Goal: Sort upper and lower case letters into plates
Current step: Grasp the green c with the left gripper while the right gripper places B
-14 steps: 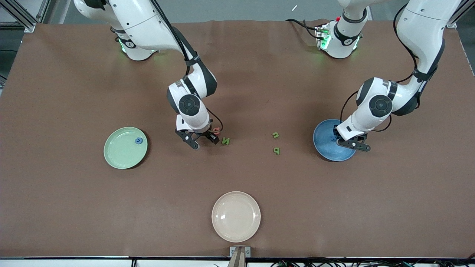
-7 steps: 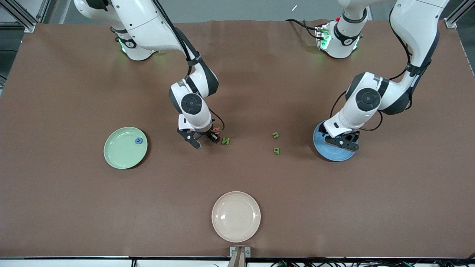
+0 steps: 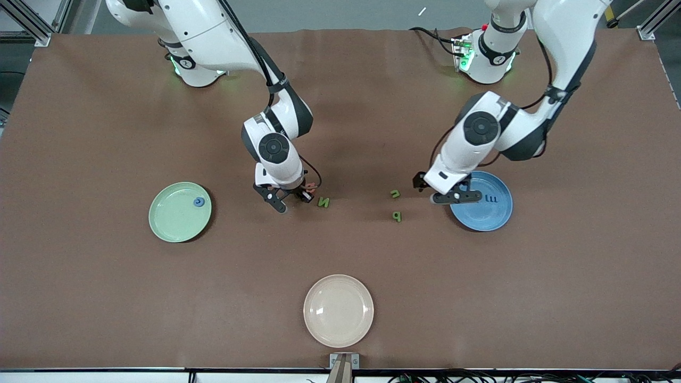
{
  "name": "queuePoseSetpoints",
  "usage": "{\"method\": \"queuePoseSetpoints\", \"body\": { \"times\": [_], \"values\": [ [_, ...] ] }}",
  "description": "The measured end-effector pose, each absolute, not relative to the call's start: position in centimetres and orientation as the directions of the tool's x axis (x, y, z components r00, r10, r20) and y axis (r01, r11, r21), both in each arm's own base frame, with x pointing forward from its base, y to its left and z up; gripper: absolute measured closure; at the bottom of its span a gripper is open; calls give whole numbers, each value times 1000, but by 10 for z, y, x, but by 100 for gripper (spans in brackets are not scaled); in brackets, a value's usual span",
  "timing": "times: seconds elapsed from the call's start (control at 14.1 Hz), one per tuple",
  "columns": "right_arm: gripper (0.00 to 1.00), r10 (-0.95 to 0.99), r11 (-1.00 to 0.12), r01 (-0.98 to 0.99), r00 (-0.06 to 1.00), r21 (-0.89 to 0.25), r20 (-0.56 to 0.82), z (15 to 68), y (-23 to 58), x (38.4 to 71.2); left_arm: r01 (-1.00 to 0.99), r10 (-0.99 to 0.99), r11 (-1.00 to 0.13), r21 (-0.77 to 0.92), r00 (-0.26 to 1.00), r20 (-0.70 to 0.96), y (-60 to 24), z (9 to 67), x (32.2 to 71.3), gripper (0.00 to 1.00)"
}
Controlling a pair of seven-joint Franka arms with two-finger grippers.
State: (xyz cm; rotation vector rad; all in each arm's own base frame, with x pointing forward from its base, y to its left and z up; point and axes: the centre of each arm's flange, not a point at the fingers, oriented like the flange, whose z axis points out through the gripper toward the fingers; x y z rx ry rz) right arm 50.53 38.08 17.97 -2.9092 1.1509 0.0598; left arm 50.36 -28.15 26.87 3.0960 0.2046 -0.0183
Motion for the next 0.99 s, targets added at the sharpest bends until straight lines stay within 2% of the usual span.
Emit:
{"method": "queuePoseSetpoints", "body": {
  "times": [0.21,0.35,0.71,0.99],
  "values": [
    [65,-692,-722,-692,721,-6,-30,184,362,521,288,285,-956,55,957,-59,-326,255,493,0],
    [65,-673,-739,-674,739,-19,-27,199,329,547,344,340,-938,49,937,-77,-337,242,491,0],
    [65,-546,-837,-547,836,-14,-63,260,184,606,453,450,-891,41,891,-67,-343,206,496,1],
    [65,-423,-904,-426,900,-15,-105,266,78,607,483,481,-875,19,874,-66,-352,184,492,7]
  ]
}}
